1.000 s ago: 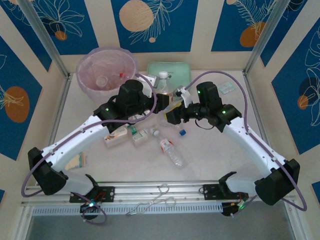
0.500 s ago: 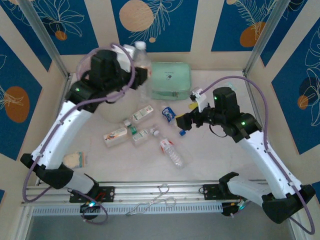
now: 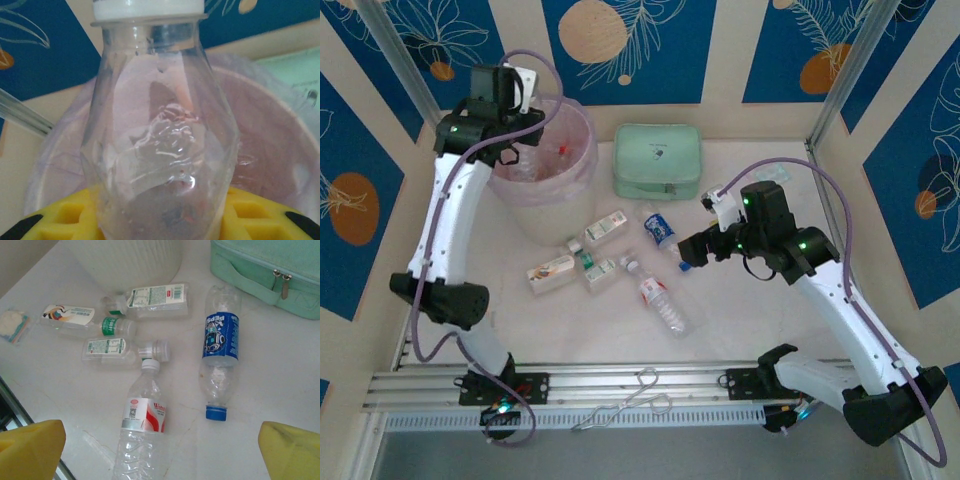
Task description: Put the plastic bottles in the bin
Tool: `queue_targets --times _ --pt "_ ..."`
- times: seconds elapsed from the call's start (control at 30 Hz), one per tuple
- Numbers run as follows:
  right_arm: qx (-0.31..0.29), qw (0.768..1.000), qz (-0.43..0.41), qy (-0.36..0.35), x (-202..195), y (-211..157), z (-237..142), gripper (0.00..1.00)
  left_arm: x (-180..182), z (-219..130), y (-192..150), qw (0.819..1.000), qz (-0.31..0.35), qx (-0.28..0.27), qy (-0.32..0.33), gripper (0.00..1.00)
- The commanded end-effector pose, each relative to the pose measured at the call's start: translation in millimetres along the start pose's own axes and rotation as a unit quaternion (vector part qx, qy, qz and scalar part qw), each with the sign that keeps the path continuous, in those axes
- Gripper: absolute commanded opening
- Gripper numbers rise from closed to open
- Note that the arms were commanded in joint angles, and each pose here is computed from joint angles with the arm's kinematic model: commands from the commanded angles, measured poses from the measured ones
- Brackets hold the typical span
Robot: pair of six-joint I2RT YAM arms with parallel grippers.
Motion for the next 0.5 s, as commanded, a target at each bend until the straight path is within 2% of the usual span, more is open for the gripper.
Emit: queue_targets --times 0.0,0.47 --pt "0.016 1.0 0.003 -0.013 -3 -12 4 0.99 2 20 -21 0.998 0.028 0.055 0.005 0.0" --pt "0.036 0.999 0.008 -0.024 -14 -21 19 0.99 11 106 -81 0.986 0.006 0.159 -0.047 0.0"
Point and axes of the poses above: each hand's point on the last joint's axis, 136 mm out from that joint toward the fingers, its own z axis out along the fingers, its own x axis along the line the jaws close on, y = z × x, the point moved 5 cm from there along -z, back along the fingers, and after that the axes turned 5 degrees about -z, right-handed, at the moved point
